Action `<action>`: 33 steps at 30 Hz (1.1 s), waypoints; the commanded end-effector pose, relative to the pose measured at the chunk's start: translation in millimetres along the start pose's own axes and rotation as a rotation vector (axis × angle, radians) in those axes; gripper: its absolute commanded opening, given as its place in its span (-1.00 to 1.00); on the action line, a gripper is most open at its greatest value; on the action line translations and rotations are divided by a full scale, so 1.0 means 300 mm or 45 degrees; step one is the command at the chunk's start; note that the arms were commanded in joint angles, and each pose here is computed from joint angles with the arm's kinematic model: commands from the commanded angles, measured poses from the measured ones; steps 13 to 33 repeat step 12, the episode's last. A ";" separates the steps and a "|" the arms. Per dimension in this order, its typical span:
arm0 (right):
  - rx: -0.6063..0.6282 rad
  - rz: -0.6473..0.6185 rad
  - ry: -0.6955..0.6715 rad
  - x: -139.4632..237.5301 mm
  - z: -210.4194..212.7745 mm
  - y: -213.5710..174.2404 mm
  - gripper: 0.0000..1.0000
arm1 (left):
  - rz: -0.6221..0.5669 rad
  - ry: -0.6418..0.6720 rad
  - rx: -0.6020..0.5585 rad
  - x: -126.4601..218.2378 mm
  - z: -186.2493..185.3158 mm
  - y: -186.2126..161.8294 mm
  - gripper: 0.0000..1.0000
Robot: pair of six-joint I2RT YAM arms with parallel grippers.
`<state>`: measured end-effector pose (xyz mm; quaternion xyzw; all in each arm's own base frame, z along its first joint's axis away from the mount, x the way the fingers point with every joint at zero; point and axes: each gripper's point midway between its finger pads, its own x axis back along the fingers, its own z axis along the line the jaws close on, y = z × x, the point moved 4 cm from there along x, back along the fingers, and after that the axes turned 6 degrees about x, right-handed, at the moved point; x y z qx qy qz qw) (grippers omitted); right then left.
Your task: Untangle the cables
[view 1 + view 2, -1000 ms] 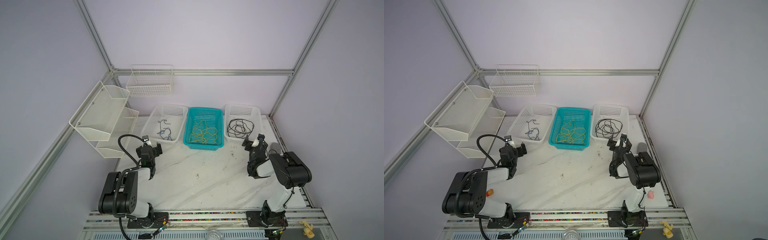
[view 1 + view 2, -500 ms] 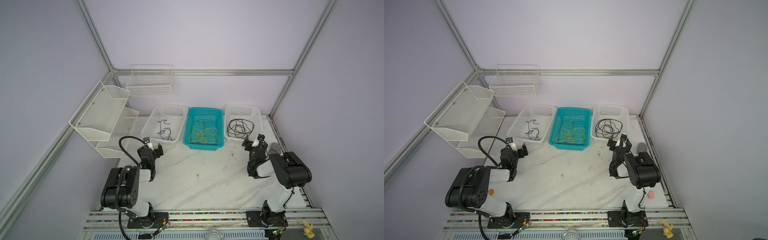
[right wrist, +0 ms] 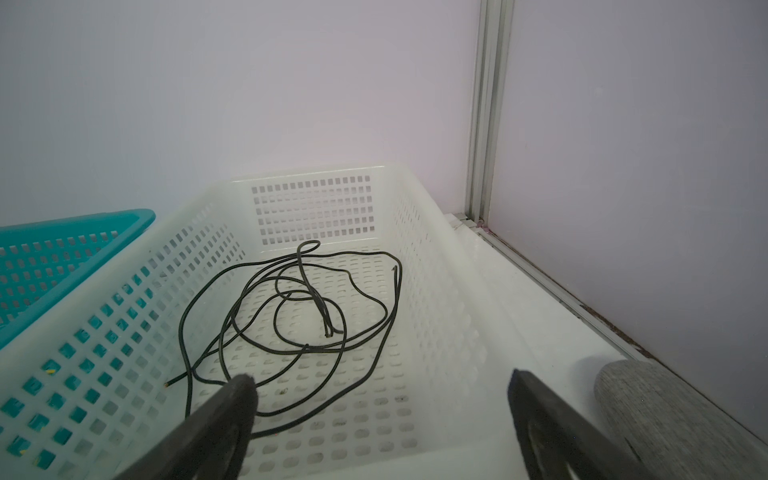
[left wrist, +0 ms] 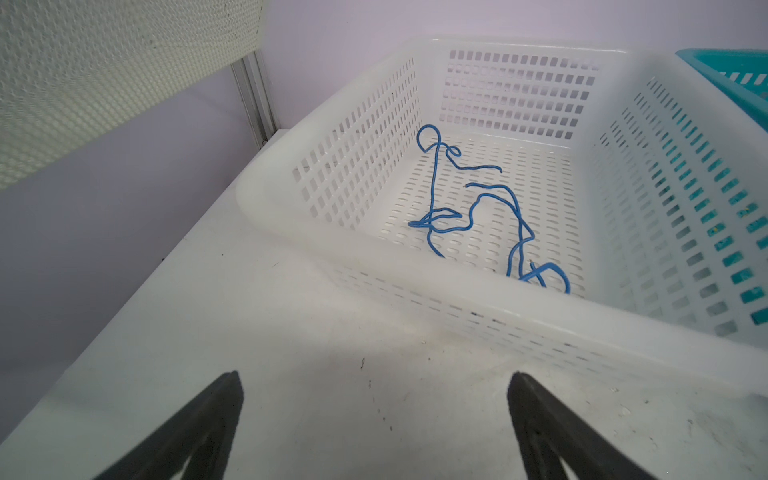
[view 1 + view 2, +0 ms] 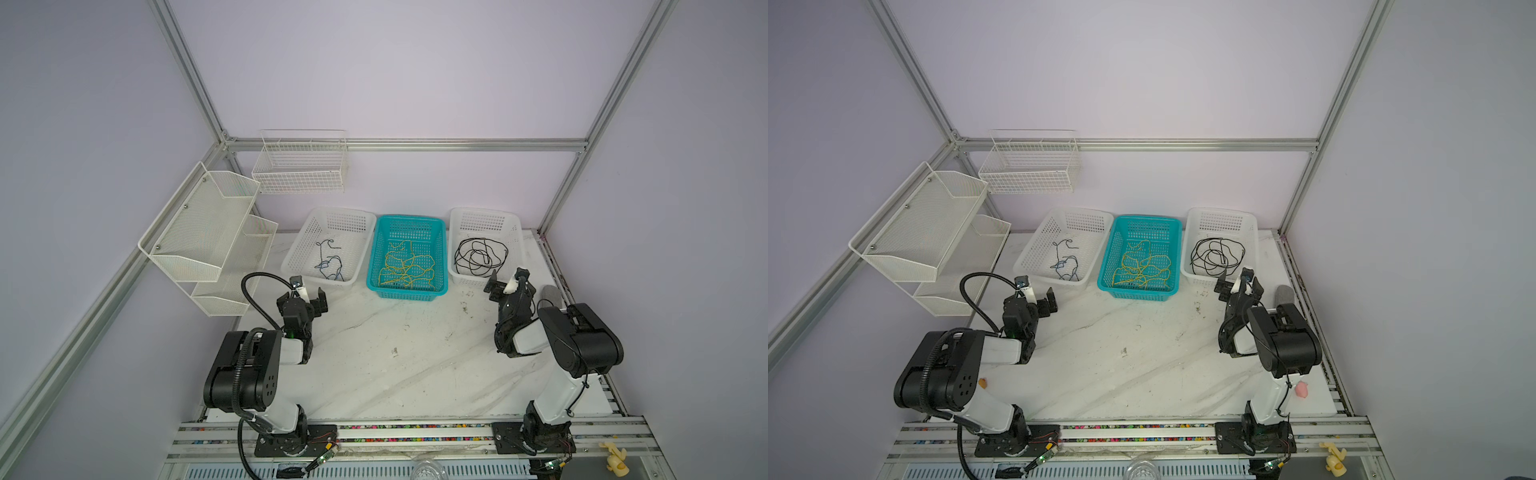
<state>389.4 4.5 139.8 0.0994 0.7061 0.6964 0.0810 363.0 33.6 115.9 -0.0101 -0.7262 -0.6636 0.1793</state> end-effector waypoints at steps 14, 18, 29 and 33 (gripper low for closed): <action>0.023 -0.019 0.031 -0.006 0.011 0.017 0.95 | -0.058 -0.001 -0.023 0.016 0.000 0.021 0.99; 0.023 -0.019 0.031 -0.006 0.011 0.017 0.95 | -0.058 -0.001 -0.023 0.016 0.000 0.021 0.99; 0.023 -0.019 0.031 -0.006 0.011 0.017 0.95 | -0.058 -0.001 -0.023 0.016 0.000 0.021 0.99; 0.023 -0.019 0.031 -0.006 0.011 0.017 0.95 | -0.058 -0.001 -0.023 0.016 0.000 0.021 0.99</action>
